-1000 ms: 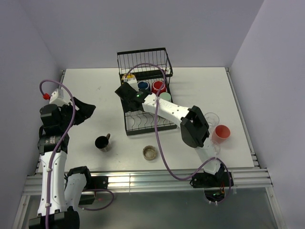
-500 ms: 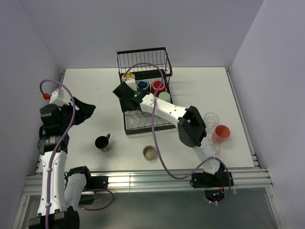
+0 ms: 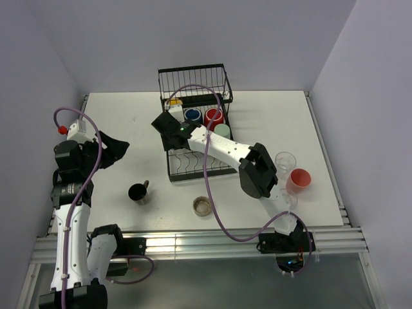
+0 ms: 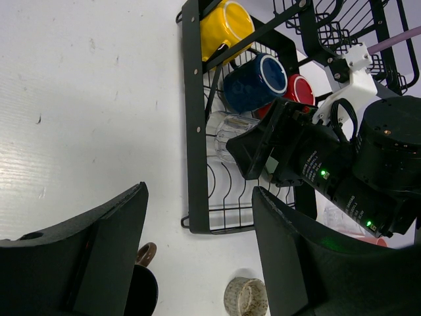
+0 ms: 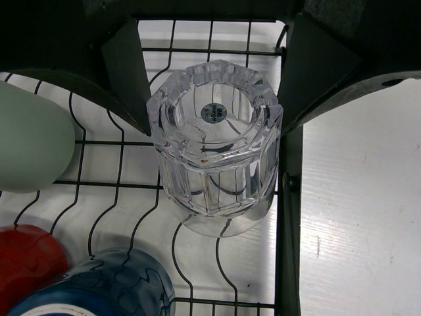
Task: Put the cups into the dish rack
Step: Place the cup upside down on the dish rack
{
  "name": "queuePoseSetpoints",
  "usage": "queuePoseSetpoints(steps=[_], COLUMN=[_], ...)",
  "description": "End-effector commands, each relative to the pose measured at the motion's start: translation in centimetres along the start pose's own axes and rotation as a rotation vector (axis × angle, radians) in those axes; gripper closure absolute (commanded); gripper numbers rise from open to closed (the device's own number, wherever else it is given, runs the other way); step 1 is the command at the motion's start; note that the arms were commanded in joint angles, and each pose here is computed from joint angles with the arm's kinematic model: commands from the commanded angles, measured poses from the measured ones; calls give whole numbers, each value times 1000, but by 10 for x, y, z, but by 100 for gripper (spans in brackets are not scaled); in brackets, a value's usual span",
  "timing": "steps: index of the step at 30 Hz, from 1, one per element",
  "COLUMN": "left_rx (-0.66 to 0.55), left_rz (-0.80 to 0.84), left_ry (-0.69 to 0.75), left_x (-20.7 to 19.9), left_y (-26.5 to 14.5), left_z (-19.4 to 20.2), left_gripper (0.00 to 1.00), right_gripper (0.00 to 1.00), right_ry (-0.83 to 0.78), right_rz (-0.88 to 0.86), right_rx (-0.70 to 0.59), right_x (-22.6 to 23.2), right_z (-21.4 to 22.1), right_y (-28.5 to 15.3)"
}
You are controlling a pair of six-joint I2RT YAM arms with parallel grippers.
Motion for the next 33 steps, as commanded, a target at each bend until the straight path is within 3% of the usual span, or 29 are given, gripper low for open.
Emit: queuePoseSetpoints(steps=[1,33], left_rx=[-16,-13], left_rz=[4,-2], left_ry=[28,26], left_x=[0,0], left_y=[0,-1], left_z=[-4,-3], left_gripper=[30,26], right_gripper=[21,7], right_ry=[7,48], right_rz=[48,46], right_rx=[-22,-75], right_x=[-6,-16], right_z=[-6,-17], right_y=[4,-18])
Point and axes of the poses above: each gripper's point midway between its finger pads, its own y axis out along the fingers, its own x axis along the line the jaws close on, z = x × y, the point moved 7 cm from there along -y, back along the fingers, and after that the axes turned 2 degrees about -y, right-handed, at the moved point
